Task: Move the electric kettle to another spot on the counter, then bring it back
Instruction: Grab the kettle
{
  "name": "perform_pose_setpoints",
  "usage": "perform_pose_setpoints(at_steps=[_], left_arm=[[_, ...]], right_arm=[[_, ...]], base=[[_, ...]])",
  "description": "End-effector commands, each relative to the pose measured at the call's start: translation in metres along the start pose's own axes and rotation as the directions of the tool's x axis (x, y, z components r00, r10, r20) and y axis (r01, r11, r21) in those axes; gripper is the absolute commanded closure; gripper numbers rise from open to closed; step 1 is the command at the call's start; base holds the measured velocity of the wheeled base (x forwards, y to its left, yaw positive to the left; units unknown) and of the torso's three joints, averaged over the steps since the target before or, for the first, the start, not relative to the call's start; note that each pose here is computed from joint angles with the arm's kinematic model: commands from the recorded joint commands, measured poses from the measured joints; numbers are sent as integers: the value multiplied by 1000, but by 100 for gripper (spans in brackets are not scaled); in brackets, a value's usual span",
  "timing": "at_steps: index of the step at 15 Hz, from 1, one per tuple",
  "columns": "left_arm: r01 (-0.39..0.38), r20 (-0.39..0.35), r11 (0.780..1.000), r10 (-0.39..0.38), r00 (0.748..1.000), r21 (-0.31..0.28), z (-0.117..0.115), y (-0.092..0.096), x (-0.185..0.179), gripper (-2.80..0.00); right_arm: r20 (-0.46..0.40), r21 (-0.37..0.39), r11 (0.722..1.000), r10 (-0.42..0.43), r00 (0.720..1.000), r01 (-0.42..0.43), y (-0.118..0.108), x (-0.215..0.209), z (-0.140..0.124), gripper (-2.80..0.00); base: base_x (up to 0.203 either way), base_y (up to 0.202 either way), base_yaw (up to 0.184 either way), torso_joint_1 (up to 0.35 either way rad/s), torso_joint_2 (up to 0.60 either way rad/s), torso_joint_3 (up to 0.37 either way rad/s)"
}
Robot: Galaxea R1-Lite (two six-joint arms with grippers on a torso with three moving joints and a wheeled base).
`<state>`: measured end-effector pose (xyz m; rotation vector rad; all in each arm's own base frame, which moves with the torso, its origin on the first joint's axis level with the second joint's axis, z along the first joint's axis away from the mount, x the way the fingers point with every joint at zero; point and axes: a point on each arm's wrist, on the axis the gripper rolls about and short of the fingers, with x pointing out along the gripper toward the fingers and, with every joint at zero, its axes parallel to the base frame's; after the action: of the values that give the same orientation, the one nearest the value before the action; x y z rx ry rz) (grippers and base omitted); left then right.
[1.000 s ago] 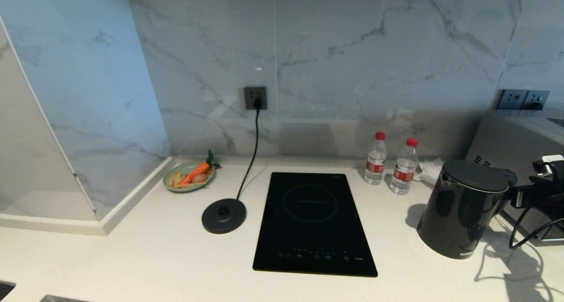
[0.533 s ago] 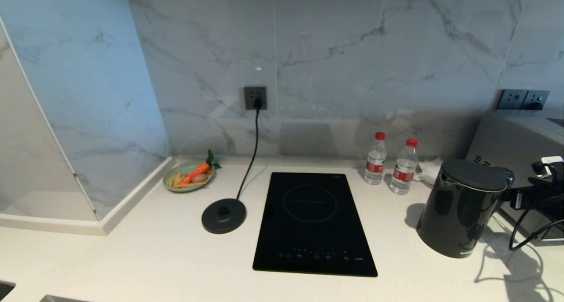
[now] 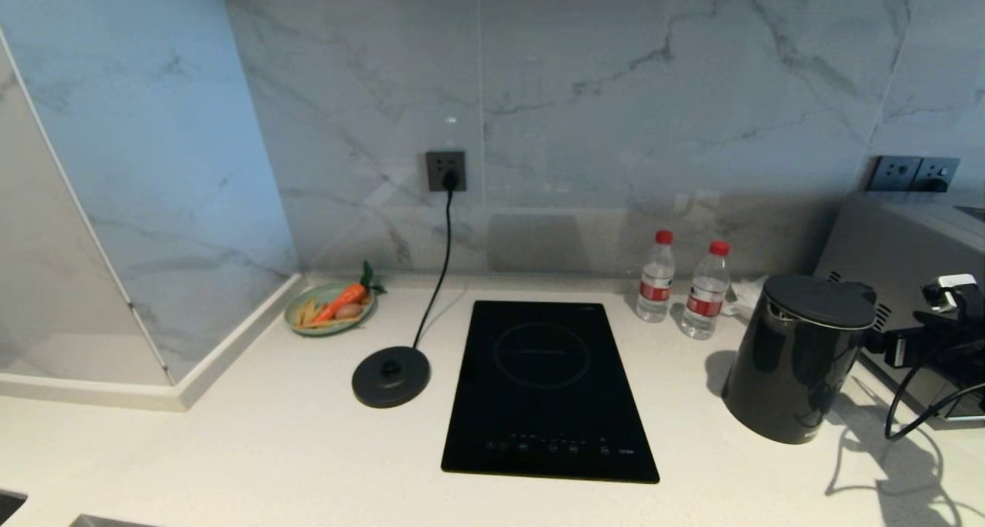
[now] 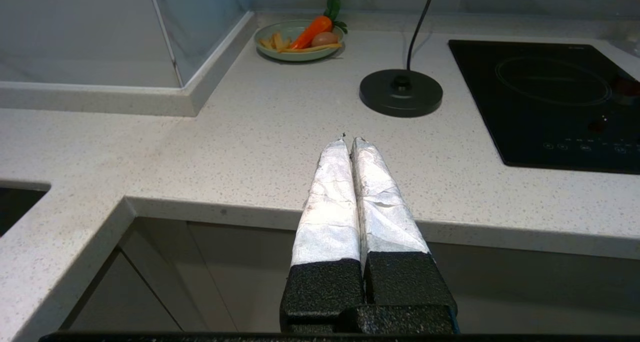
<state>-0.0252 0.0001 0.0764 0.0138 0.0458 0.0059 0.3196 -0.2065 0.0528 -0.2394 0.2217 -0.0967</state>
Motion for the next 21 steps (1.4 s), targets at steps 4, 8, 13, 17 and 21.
perform_pose_setpoints(at_steps=[4,8,13,17,21], left_arm=[[0,0,1000,0,1000,0,0,0,0,0],[-1,0,1000,1,1000,0,0,0,0,0],[0,0,1000,0,1000,0,0,0,0,0],[0,0,1000,0,1000,0,0,0,0,0],[0,1,1000,0,1000,0,0,0,0,0]], right_arm=[[-12,5,1000,9,1000,-9,6,-12,0,-280],[-17,6,1000,15,1000,-14,8,-13,-1,-280],[-13,-1,999,37,999,-37,21,-18,-3,-280],[-11,-11,998,68,998,-68,37,-20,-5,-280],[-9,-14,997,79,997,-79,45,-23,-6,-280]], base=[[0,0,0,0,0,0],[0,0,0,0,0,0],[0,0,0,0,0,0],[0,0,0,0,0,0],[0,0,0,0,0,0]])
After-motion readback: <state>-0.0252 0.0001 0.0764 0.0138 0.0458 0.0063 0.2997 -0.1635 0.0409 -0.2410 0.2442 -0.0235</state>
